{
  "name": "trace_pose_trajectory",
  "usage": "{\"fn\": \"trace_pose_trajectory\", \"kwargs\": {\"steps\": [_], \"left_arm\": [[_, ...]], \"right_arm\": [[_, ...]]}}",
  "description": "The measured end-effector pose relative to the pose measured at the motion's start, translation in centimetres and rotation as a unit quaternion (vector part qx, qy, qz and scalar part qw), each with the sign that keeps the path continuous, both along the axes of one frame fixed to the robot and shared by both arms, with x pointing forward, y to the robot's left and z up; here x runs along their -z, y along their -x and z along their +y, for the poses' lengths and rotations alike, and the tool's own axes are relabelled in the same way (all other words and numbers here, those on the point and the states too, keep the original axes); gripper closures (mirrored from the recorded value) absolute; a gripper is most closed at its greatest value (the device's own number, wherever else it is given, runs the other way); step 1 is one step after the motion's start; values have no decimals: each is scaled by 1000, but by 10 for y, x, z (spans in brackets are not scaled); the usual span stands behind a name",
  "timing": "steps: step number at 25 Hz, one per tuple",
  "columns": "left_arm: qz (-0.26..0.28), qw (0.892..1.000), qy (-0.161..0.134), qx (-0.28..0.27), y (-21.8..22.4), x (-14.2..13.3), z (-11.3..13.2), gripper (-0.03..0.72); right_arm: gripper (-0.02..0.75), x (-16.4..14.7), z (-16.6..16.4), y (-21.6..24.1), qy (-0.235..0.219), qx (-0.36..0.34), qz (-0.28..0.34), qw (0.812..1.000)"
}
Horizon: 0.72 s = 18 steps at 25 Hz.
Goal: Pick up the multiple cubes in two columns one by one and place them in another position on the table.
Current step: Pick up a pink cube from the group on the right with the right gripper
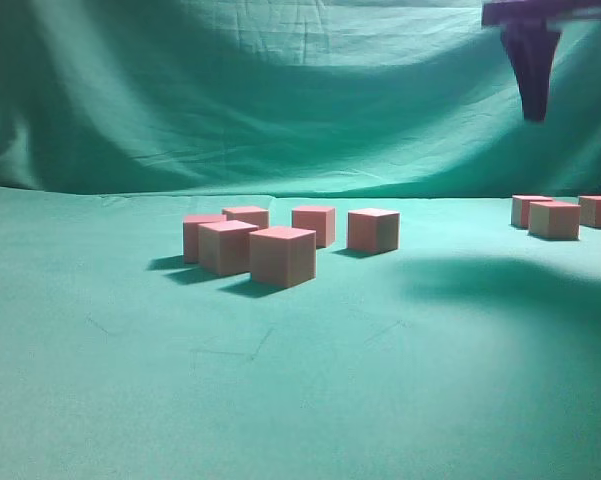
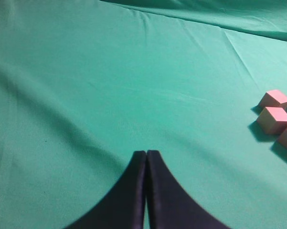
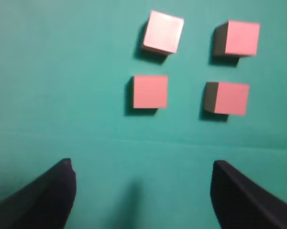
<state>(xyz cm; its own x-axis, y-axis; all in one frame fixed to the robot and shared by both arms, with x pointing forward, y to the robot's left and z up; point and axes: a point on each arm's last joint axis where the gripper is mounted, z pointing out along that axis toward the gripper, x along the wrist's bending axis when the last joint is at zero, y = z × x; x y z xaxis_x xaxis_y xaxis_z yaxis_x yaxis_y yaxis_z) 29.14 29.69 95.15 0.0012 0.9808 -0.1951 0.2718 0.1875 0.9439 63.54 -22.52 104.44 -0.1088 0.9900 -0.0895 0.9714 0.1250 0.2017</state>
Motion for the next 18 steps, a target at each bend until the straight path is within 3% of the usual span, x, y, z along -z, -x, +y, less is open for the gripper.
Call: {"fn": "trace_pose_trajectory", "kwargs": {"steps": [10, 18], "left_arm": [[0, 1000, 0, 0, 0, 0, 0, 688], [0, 1000, 0, 0, 0, 0, 0, 688]], "right_arm": [[169, 67, -8, -36, -21, 16, -10, 1000], [169, 89, -8, -46, -17, 11, -20, 1000]]}}
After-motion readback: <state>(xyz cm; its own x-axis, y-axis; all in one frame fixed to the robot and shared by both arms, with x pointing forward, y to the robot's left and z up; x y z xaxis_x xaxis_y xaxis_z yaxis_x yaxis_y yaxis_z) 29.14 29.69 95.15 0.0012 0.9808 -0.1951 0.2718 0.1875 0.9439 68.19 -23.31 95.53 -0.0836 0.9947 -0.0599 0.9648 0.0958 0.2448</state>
